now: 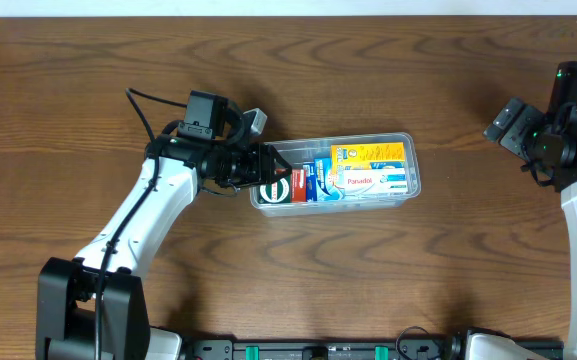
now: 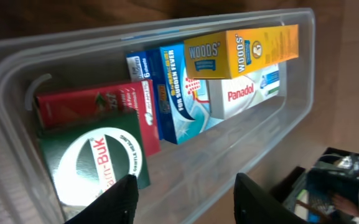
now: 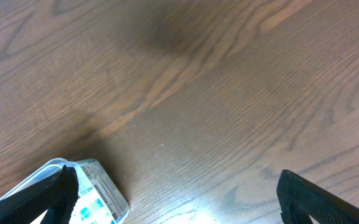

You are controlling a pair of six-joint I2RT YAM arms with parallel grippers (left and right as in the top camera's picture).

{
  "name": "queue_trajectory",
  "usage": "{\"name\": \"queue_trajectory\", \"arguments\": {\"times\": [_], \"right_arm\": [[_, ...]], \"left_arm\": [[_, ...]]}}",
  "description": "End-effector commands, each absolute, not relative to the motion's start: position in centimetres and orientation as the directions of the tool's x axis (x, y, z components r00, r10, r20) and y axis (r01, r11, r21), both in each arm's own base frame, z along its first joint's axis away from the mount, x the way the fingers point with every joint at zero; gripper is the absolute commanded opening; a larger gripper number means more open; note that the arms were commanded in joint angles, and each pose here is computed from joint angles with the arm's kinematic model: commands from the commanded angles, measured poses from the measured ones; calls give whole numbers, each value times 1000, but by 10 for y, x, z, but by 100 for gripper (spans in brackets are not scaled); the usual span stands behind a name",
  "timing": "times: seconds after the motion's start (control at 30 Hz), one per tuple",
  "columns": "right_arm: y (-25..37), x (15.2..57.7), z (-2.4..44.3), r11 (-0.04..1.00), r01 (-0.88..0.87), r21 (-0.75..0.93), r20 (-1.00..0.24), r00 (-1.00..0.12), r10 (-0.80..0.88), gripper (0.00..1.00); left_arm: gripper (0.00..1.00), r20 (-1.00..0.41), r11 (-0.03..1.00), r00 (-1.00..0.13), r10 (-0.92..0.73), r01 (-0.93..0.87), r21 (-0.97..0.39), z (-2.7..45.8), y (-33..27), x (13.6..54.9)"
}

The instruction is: Pack container

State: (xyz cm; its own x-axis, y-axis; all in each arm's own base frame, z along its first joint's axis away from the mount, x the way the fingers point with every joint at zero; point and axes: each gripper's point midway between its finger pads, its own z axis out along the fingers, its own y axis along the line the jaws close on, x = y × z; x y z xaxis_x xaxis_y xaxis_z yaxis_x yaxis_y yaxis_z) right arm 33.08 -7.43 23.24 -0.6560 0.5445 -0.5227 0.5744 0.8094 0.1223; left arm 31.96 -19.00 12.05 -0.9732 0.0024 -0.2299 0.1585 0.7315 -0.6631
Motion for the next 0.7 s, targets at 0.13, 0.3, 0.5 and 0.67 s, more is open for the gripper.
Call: {"name": "queue_trajectory", "arguments": {"times": [0.13, 0.3, 0.5, 0.67], "right_arm": [[-77, 331, 234, 798, 589, 125, -525, -643, 557, 99], [-77, 331, 234, 798, 589, 125, -525, -643, 557, 99], [-77, 331, 234, 798, 589, 125, -525, -643, 557, 99], [-77, 331, 234, 798, 589, 125, -525, -643, 557, 99]], "left_arm": [[50, -398, 838, -913, 93, 288, -464, 153, -165, 338], [59, -512, 926, -843, 167, 312, -212, 210, -122, 331], [98, -674, 945, -725, 140, 300, -126, 289, -96, 287], [98, -743, 942, -658, 123, 312, -120, 322, -84, 238]]}}
